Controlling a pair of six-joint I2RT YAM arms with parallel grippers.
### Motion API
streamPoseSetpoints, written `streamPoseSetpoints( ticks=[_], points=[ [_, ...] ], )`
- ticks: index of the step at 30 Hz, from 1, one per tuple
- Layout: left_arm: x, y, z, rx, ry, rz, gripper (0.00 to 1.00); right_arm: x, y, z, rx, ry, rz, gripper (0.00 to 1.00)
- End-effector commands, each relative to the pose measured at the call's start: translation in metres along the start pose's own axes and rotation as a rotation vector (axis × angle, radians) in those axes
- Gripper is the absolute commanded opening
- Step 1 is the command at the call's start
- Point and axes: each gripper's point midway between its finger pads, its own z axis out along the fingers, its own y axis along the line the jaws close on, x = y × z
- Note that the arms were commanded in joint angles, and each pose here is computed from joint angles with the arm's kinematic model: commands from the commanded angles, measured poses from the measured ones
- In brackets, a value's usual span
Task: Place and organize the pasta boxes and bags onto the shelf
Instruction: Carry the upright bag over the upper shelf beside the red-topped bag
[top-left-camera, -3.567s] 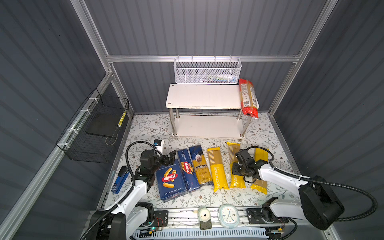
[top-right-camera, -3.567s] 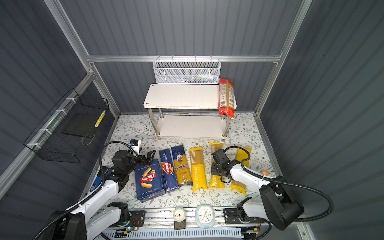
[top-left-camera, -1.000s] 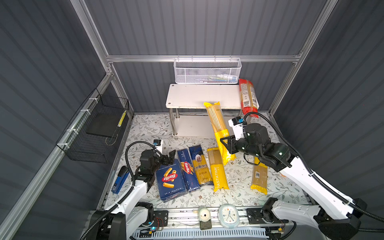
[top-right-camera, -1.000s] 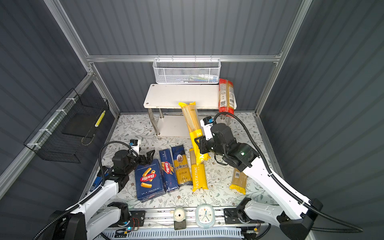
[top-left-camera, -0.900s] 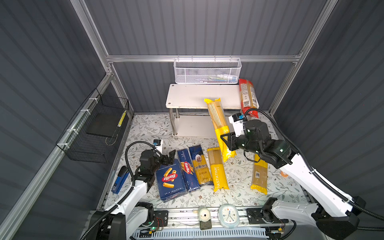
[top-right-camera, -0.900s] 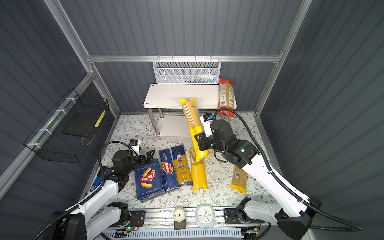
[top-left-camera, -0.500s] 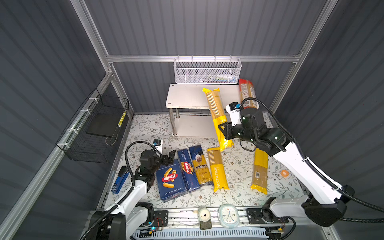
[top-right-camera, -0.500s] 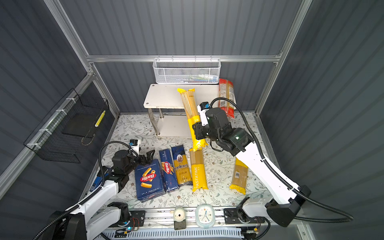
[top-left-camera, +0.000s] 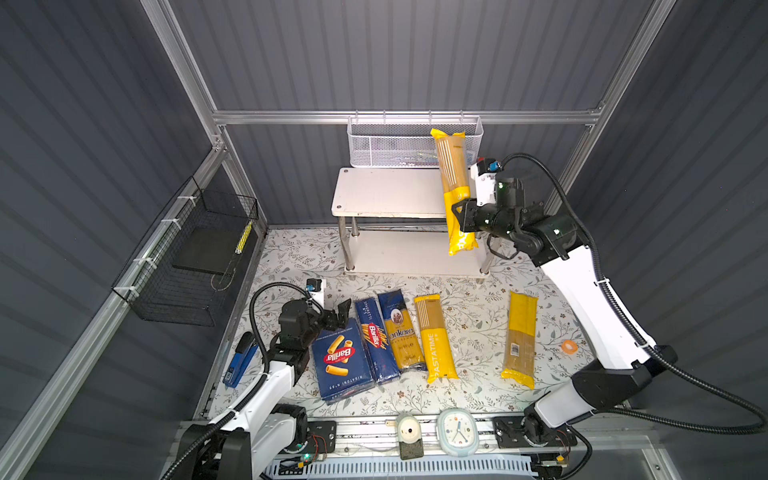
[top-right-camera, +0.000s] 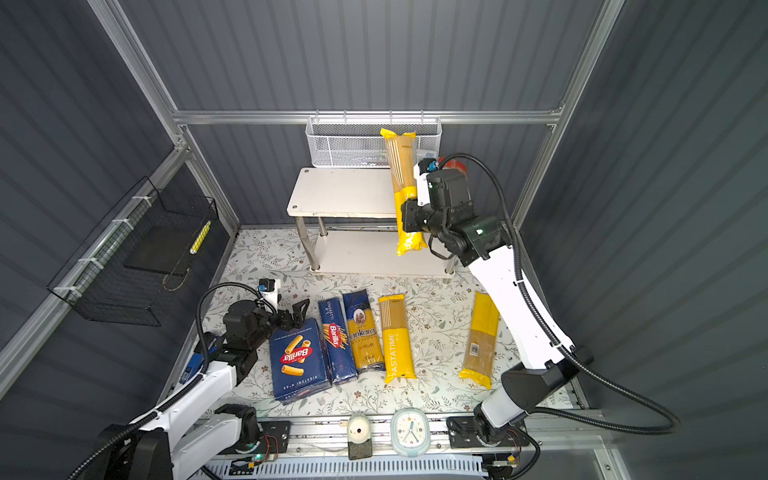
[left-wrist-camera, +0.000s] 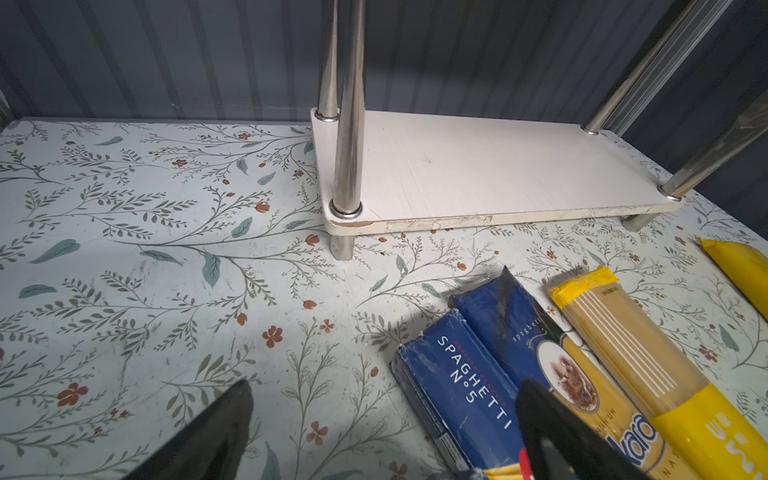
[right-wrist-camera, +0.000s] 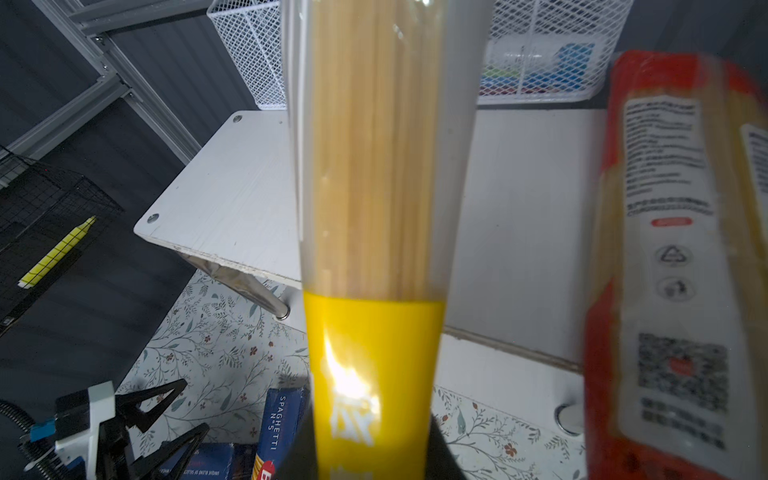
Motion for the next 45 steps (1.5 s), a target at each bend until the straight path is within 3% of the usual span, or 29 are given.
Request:
streamPoseSetpoints(
  ticks=[1, 15, 31, 45],
  points=[
    [-0.001, 0.001, -0.002, -0.007, -0.017, 0.004, 0.99, -0.052, 0.005, -0.021, -0.022, -0.157, -0.027, 0.03],
    [-0.001, 0.004, -0.003, -0.023, -0.02, 0.001, 0.99, -0.059, -0.031, 0.009, 0.111, -0.12, 0.005, 0.04],
    [-0.002, 0.005, -0.006, -0.031, -0.033, 0.001, 0.99, -0.065, -0.055, 0.031, 0.138, -0.119, 0.078, 0.05],
    [-0.002, 0.005, -0.004, -0.033, -0.026, -0.001, 1.0, -0.052, -0.068, 0.049, 0.164, -0.076, 0.11, 0.13]
  ],
)
